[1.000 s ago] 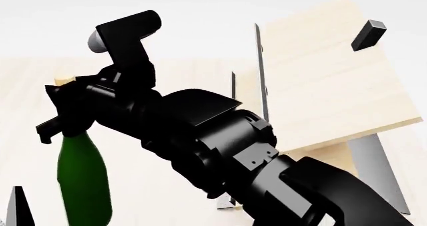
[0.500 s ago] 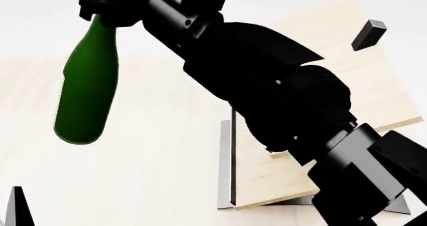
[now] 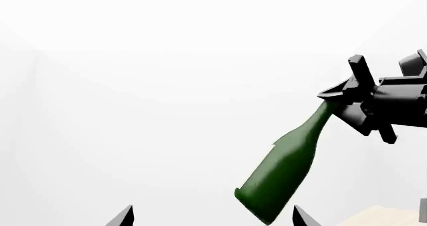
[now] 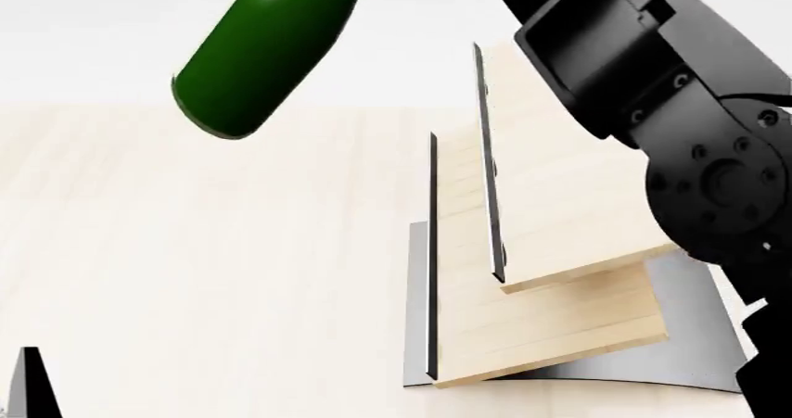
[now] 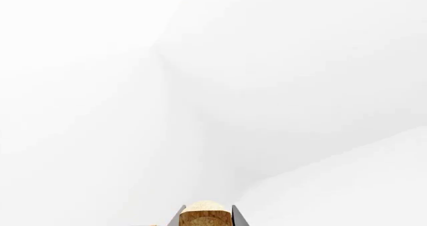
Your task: Put the wine bottle on the wine rack.
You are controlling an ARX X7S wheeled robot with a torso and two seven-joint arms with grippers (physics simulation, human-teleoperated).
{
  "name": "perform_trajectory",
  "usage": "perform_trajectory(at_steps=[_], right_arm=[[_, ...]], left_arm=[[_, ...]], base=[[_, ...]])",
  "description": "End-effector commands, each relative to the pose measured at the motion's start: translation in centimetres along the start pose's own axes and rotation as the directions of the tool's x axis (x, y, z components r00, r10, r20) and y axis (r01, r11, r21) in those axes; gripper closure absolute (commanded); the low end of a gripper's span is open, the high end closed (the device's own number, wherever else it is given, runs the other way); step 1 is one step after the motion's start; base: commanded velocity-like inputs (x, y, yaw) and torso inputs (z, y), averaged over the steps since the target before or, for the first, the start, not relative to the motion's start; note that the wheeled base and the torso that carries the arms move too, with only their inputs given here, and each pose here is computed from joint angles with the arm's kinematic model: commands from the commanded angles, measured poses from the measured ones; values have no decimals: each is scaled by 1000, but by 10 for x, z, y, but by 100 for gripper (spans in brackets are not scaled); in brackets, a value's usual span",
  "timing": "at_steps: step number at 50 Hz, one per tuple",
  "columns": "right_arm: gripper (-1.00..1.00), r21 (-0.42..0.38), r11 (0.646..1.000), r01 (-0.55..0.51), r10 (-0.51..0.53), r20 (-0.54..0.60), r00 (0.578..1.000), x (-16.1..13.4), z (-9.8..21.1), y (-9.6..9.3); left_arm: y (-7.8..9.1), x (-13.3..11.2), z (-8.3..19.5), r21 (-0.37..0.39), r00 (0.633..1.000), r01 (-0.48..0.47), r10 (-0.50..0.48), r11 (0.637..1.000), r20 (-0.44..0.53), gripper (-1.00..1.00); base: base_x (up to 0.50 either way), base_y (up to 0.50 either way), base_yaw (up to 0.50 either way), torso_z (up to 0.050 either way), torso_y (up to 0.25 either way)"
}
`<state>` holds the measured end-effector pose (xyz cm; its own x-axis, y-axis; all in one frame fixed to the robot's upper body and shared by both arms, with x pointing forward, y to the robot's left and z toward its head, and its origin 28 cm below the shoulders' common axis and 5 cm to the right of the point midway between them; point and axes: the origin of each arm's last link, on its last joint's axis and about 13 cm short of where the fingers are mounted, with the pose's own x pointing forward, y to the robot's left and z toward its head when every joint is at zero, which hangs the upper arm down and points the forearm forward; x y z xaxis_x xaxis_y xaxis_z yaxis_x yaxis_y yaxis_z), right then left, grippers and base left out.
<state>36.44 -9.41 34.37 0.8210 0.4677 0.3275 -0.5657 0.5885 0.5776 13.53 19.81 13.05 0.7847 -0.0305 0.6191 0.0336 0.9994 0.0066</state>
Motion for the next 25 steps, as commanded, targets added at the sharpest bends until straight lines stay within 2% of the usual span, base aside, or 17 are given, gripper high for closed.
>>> perform_trajectory(at_steps=[1,15,21,25], right_arm=[[100,27,997,78,-81,113,990,-17,31,-16],[100,60,983,171,-180,187,966,-37,44,-36],[100,116,972,204,-225,215,950,-47,52,-45],[100,194,953,232,-271,213,939,-52,54,-51]], left_arm=[[1,0,1,2,1000,-4,4,1000,1,-100],[1,1,1,0,1000,-4,4,1000,2,-100],[0,1,0,-4,1000,-1,1,1000,1,-100],[0,1,0,-5,1000,0,0,1000,0,-100]], base=[[0,0,0,0,0],[0,0,0,0,1],[0,0,0,0,2],[0,0,0,0,0]])
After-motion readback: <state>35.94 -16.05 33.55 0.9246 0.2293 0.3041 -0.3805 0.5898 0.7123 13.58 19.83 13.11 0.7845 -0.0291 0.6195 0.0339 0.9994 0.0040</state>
